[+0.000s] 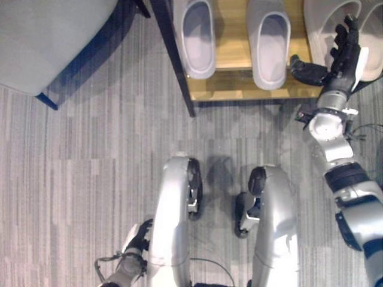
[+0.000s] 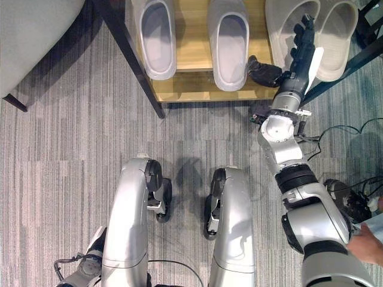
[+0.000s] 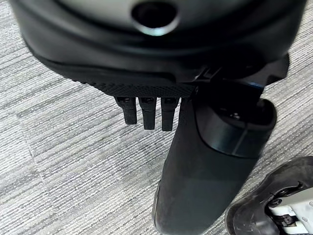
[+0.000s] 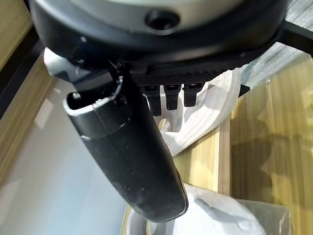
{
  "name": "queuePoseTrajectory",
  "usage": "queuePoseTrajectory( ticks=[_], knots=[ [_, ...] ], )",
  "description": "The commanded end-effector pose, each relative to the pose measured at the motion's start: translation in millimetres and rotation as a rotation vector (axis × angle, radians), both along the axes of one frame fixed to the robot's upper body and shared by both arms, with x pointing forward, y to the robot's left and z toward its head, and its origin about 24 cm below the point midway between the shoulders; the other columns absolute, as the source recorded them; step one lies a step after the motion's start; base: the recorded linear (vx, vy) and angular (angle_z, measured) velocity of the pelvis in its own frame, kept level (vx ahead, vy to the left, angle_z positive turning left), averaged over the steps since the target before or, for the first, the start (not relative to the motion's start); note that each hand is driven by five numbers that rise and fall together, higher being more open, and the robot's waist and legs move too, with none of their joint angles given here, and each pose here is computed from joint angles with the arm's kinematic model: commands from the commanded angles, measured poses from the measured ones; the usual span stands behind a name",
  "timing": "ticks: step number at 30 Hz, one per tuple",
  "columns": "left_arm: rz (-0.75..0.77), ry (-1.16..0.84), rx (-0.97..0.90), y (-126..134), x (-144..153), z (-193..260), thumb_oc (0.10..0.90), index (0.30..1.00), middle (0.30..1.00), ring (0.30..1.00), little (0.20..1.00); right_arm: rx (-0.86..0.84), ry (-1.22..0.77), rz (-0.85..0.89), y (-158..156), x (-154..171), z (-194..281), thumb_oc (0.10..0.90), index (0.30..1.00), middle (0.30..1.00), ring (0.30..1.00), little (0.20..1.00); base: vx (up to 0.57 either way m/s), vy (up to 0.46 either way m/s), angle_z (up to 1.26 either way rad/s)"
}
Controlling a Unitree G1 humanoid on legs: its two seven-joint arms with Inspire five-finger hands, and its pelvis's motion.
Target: Arrange the slippers neatly on the shoe rack.
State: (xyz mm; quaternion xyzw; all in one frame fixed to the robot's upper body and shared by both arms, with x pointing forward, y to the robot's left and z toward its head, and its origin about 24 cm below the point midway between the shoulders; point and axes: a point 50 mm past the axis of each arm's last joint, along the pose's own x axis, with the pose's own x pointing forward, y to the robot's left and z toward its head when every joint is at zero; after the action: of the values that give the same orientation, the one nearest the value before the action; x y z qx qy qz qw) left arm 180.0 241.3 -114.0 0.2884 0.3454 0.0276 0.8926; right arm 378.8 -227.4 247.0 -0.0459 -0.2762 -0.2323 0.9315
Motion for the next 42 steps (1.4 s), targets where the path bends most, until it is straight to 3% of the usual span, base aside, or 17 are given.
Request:
queuePoseTrajectory(
  ticks=[1,8,18,29,42],
  knots=[
    [-0.011,0.104,0.035,-2,-39,-18,0.8,0.9,0.9,0.9,0.9,0.004,-0.458,0.128,19,-38,90,0.8,0.9,0.9,0.9,0.9,0.0,0.0,0.0],
    [-0.006,0.101,0.043,-2,-38,-18,0.8,0.9,0.9,0.9,0.9,-0.007,-0.514,0.167,29,-47,94,0.8,0.9,0.9,0.9,0.9,0.0,0.0,0.0],
    [0.006,0.101,0.042,0,-37,-17,0.8,0.9,0.9,0.9,0.9,0.011,-0.316,0.169,32,-19,71,0.8,0.9,0.9,0.9,0.9,0.0,0.0,0.0],
    [0.017,0.112,0.057,3,-38,-18,0.8,0.9,0.9,0.9,0.9,0.016,-0.379,0.225,49,-25,81,0.8,0.9,0.9,0.9,0.9,0.0,0.0,0.0],
    [0.007,0.103,0.053,-2,-37,-18,0.8,0.9,0.9,0.9,0.9,-0.044,-0.319,0.175,51,-18,71,0.8,0.9,0.9,0.9,0.9,0.0,0.0,0.0]
  ],
)
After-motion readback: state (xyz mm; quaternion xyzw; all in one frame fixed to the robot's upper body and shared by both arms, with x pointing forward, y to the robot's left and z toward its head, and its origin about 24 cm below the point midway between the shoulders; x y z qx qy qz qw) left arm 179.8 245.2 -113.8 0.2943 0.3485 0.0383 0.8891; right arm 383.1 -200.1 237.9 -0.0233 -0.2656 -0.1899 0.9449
